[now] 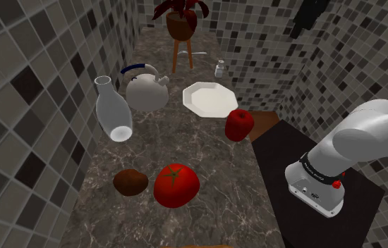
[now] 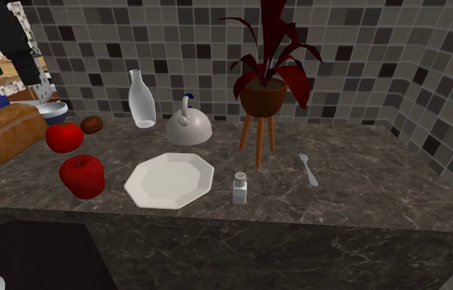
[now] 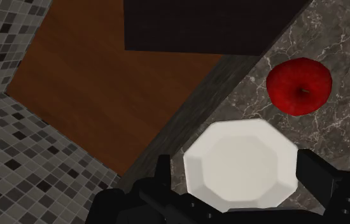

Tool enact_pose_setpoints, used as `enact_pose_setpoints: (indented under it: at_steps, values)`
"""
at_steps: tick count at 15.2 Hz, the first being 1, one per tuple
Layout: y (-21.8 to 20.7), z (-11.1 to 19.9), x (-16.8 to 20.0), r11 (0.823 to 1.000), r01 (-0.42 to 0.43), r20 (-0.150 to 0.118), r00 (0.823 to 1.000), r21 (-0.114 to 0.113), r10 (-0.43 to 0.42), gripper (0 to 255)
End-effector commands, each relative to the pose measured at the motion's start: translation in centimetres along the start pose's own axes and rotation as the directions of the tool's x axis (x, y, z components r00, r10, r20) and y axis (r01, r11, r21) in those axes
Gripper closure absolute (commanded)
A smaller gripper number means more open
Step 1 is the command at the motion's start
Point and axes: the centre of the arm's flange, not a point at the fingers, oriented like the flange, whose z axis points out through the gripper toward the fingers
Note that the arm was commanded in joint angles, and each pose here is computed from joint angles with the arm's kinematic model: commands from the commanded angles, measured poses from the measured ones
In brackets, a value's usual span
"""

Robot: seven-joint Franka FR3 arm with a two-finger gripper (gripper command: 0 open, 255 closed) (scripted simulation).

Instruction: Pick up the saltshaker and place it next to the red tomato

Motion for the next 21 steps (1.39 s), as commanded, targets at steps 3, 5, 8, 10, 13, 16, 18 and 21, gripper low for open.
enact_pose_setpoints:
  at_steps: [3, 5, 8, 10, 13, 16, 18, 21]
  values:
    - [0.7, 1.7, 2.0, 1.0, 0.003, 0.002, 1.0, -0.001, -0.003, 0]
    - [1.3, 3.3, 3.9, 1.0, 0.006, 0.004, 1.0, -0.002, -0.006, 0]
    - [2.3, 5.9, 6.8, 1.0, 0.011, 0.007, 1.0, -0.004, -0.011, 0]
    - [2.9, 7.5, 8.8, 1.0, 0.014, 0.009, 1.0, -0.005, -0.014, 0]
    - [3.9, 10.1, 11.7, 1.0, 0.019, 0.012, 1.0, -0.007, -0.019, 0]
    - [4.8, 12.6, 14.7, 1.0, 0.024, 0.015, 1.0, -0.008, -0.024, 0]
    - [5.4, 14.3, 16.6, 1.0, 0.027, 0.017, 1.0, -0.01, -0.027, 0]
    - [6.4, 16.9, 19.5, 0.999, 0.032, 0.02, 0.999, -0.011, -0.032, 0]
